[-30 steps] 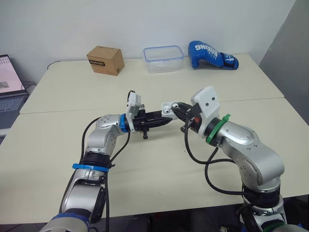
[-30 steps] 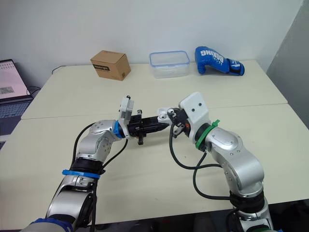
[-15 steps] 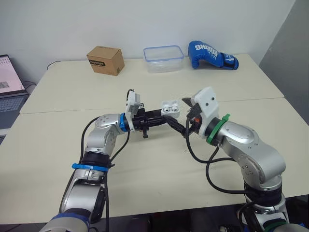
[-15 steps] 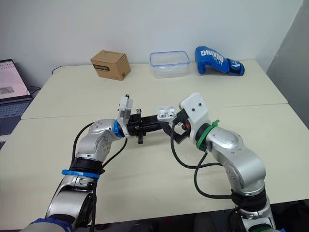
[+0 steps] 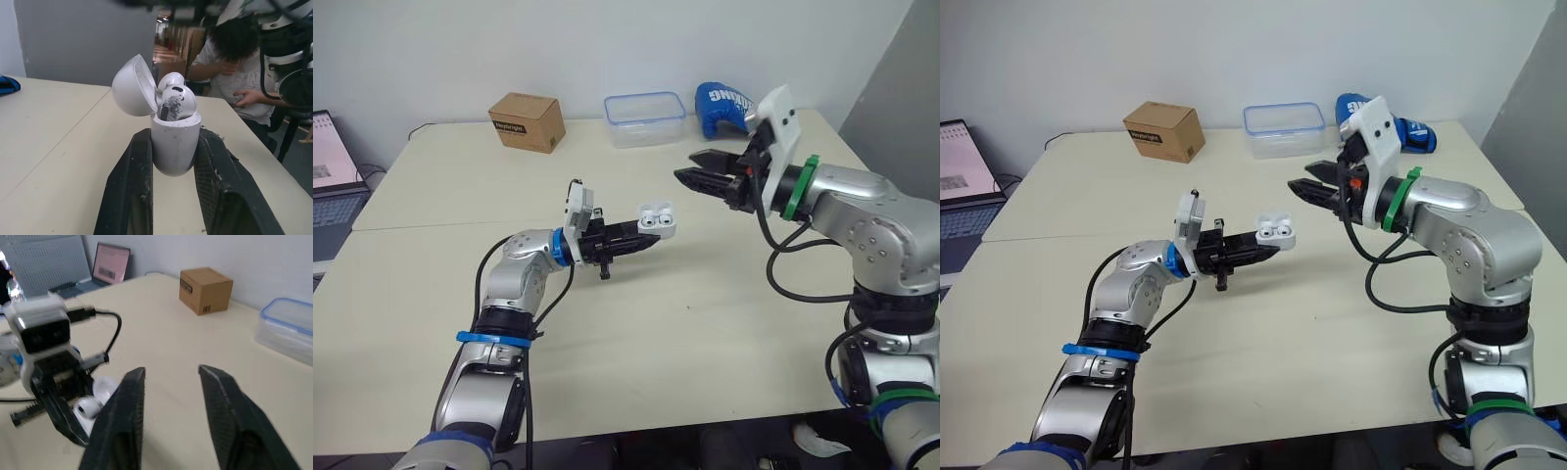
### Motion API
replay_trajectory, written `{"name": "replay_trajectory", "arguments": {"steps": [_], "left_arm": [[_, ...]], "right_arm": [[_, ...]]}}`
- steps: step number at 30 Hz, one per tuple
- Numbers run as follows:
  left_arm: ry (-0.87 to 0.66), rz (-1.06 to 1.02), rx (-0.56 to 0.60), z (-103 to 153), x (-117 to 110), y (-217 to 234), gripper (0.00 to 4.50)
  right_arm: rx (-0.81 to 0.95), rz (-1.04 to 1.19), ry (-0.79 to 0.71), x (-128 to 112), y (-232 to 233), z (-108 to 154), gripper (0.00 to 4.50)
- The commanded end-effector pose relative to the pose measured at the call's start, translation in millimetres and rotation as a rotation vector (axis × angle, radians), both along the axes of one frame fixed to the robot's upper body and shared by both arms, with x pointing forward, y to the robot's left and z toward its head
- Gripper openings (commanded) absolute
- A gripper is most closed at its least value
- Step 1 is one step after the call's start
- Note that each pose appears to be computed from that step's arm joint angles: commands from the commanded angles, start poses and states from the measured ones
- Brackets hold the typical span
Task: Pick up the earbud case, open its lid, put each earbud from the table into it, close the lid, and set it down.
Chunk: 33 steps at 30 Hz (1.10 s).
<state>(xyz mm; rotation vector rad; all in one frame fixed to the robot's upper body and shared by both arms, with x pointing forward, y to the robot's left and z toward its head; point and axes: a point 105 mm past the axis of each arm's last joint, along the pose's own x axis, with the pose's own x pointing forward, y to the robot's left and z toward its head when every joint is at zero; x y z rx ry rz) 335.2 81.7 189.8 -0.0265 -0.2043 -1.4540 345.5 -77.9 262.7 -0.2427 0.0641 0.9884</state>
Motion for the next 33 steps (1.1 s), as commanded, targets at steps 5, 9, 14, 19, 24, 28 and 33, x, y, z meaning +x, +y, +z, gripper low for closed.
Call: {"name": "replay_trajectory", "arguments": {"steps": [5,9,14,19,24,28,33], "left_arm": [[-0.030,-0.017,-0.022,13.3,-12.4,5.4,0.77],[-0.022,-0.010,-0.016,11.1,-14.8,7.1,0.77],[-0.012,-0.002,-0.017,9.7,-15.8,7.3,0.77],[-0.001,0.002,-0.019,8.6,-15.7,7.9,0.77],[0.006,0.007,-0.016,5.6,-14.8,9.2,0.77],[0.010,0.014,-0.014,3.8,-12.8,10.3,0.77],[0.013,0.021,-0.010,2.2,-10.8,12.4,0.77]], "right_arm": [[-0.145,0.177,-0.036,9.8,14.8,-10.0,0.04],[-0.155,0.226,-0.032,10.8,23.0,-13.2,0.04],[-0.153,0.277,-0.037,5.1,32.6,-14.0,0.04],[-0.148,0.302,-0.050,0.5,37.5,-10.3,0.04],[-0.143,0.311,-0.067,-2.3,38.8,-4.2,0.04],[-0.145,0.318,-0.076,-4.8,38.5,-1.9,0.04],[-0.143,0.332,-0.084,-11.1,39.0,-1.0,0.04]]}}
